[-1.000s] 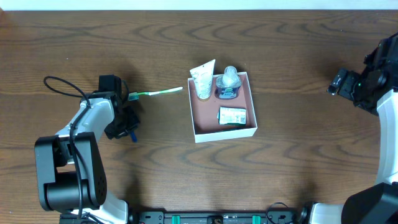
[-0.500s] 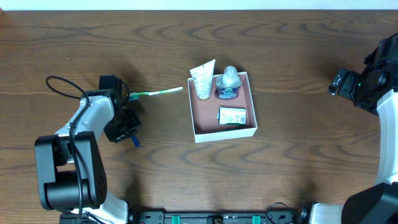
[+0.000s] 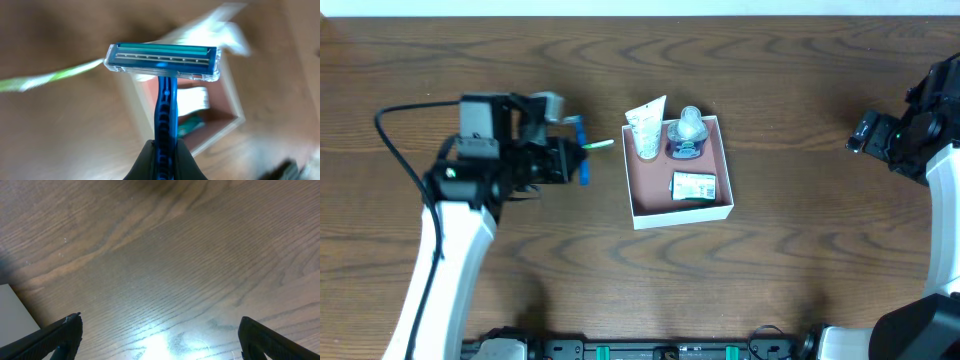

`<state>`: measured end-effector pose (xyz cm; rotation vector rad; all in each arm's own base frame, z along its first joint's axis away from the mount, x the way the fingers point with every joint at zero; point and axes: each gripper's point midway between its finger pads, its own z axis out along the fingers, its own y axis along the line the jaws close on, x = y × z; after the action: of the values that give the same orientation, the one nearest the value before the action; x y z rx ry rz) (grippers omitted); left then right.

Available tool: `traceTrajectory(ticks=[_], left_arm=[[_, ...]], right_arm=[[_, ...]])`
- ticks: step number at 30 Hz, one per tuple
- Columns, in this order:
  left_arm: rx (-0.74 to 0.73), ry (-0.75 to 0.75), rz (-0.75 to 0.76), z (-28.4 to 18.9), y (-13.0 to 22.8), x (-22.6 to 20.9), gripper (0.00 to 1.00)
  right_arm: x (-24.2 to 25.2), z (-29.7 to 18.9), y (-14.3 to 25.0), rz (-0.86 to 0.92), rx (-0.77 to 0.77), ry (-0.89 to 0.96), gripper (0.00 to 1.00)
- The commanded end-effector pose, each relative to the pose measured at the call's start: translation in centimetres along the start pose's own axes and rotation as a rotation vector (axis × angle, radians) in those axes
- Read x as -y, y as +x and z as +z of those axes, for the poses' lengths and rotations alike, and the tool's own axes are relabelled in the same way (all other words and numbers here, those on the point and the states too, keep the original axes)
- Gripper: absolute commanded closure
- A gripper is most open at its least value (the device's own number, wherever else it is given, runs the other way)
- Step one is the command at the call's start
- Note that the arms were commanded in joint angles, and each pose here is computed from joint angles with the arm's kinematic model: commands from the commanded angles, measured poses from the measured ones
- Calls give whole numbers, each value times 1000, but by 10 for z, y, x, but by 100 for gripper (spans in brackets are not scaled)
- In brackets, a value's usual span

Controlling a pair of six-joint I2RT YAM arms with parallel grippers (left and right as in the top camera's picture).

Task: Pack container
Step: 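Carry the razor into the box and lower it beside the toothpaste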

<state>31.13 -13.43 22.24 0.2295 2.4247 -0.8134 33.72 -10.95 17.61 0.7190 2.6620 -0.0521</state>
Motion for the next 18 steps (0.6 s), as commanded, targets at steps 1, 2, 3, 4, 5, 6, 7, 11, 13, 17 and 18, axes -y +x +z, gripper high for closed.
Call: traceTrajectory(ticks=[1,2,3,4,5,6,7,11,13,17,18], left_arm=[[17,119,238,0,1,48,94],[17,137,281,3,2,57,94],[14,161,335,7,4,68,94],[7,184,390,11,8,78,94],[-3,202,453,16,13,86,94],[-15,207,537,21,18,92,94],[-27,200,602,26,23,94,94],[-82,124,807,52,37,94,94],[-113,100,892,65,43,92,94],[-210,94,1122,94,65,86,94],[-234,86,1167,100,69,83,94]], right_arm=[[1,0,-1,15,1,2,1],[1,0,-1,15,1,2,1],[1,0,-1,15,1,2,1],[1,0,-1,15,1,2,1],[1,0,-1,15,1,2,1],[1,0,-1,15,1,2,1],[1,0,-1,15,1,2,1],[1,0,-1,15,1,2,1],[1,0,-1,15,1,2,1],[1,0,-1,15,1,2,1],[1,0,-1,15,1,2,1]])
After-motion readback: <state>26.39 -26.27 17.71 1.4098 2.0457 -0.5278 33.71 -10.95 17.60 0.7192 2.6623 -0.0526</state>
